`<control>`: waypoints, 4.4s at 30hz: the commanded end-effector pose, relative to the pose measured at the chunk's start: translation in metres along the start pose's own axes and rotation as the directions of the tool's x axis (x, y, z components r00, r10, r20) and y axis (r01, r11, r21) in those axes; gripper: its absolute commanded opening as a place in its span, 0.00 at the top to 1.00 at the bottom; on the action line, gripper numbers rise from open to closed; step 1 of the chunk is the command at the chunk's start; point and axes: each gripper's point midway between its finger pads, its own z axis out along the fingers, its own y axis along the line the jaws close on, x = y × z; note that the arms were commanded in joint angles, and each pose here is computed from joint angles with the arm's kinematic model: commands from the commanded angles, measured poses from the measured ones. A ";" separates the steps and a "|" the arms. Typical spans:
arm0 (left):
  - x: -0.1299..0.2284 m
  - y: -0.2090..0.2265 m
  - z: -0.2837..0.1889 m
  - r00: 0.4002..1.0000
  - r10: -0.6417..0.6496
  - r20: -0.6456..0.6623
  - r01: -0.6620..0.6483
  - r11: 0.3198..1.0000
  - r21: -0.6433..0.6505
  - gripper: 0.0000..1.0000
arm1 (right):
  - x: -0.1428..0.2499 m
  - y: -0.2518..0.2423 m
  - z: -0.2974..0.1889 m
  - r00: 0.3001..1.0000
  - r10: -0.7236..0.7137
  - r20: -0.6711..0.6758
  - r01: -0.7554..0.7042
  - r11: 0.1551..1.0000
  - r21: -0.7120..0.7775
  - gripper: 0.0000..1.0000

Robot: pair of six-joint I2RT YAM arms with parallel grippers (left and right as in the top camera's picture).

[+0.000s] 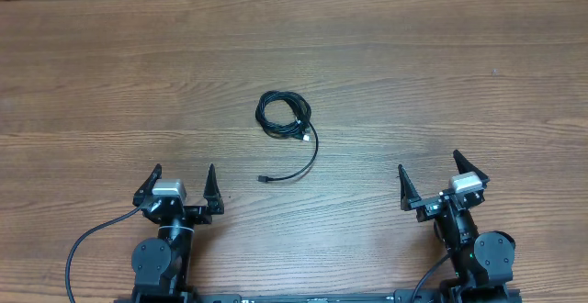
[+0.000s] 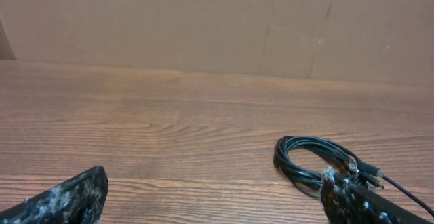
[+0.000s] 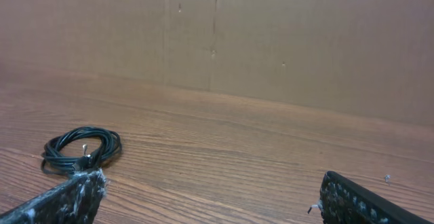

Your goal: Untangle cables

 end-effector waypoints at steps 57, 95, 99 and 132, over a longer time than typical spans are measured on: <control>-0.130 -0.063 -0.097 0.995 0.095 -0.026 -0.083 0.948 0.308 0.00 | -0.139 0.054 -0.070 0.993 0.010 0.118 0.028 0.947 -0.319 0.00; -0.011 -0.107 0.102 0.066 -0.008 -0.998 0.493 0.870 0.026 0.96 | -0.026 0.073 0.088 -0.020 0.410 -0.912 -0.692 0.652 0.308 0.00; 0.028 -0.101 0.131 0.030 -0.060 -0.998 0.464 0.885 -0.039 0.96 | -0.024 0.070 0.091 0.001 0.417 -0.909 -0.679 0.667 0.305 0.00; 0.131 -0.104 0.171 0.014 -0.335 -0.942 0.142 0.933 -0.329 0.79 | 0.040 0.021 0.173 0.263 0.574 -0.776 -0.559 0.746 0.362 0.00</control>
